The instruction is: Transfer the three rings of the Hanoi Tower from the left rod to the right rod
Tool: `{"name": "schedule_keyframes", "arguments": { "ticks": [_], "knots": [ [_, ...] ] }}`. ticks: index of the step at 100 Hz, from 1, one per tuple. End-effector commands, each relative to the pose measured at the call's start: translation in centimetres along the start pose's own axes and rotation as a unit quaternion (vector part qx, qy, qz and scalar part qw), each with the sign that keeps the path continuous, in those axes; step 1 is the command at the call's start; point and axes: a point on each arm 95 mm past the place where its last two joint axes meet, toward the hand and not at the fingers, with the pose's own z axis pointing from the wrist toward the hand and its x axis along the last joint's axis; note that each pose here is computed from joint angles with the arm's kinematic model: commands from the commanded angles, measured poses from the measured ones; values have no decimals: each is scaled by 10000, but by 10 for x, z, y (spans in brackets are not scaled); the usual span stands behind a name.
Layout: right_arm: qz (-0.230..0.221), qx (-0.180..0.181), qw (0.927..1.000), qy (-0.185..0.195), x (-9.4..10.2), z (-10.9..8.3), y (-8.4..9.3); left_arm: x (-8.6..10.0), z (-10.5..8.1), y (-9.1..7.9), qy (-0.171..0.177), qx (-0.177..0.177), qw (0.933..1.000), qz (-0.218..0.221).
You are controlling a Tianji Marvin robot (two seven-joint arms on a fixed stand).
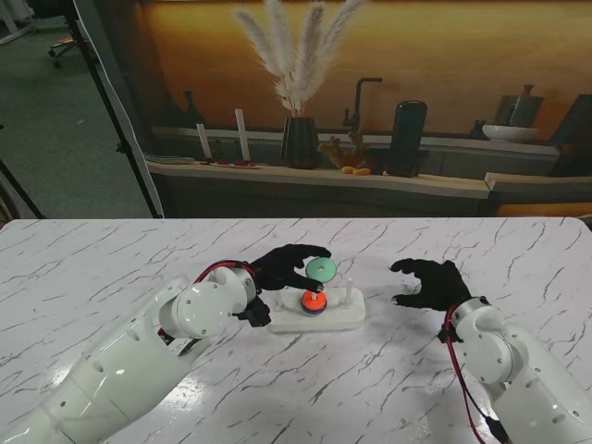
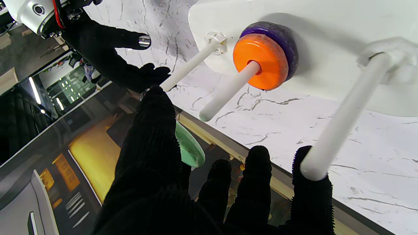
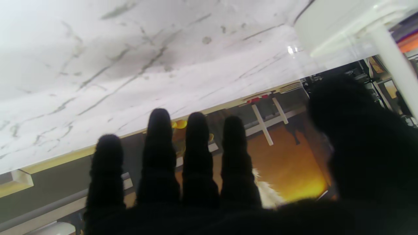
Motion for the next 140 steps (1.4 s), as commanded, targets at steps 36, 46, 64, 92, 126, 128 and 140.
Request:
{"name": "schedule_keyframes", "arguments": {
  "ticks": [36,46,64,92,126,128,140],
  "knots": [
    [29,77,9999,-81,-4,-5,-7,18,16,7,236,-191,9995,-126],
    [35,67,9999,-100,-4,-5,-7,21,18,9,261,-221,9993,-148],
    [26,60,9999,-129,-7,-7,-6,24,22,12,281,-285,9991,-137],
    [13,61,9998,-186,-11,-9,-6,27,28,17,309,-363,9988,-116],
    [-22,65,9996,-288,-18,-15,-7,26,36,22,392,-461,9980,-193],
    [-23,62,9995,-294,-18,-16,-7,26,36,22,394,-462,9980,-191],
    [-28,50,9995,-320,-20,-17,-6,26,38,23,390,-476,9979,-200]
  ]
}}
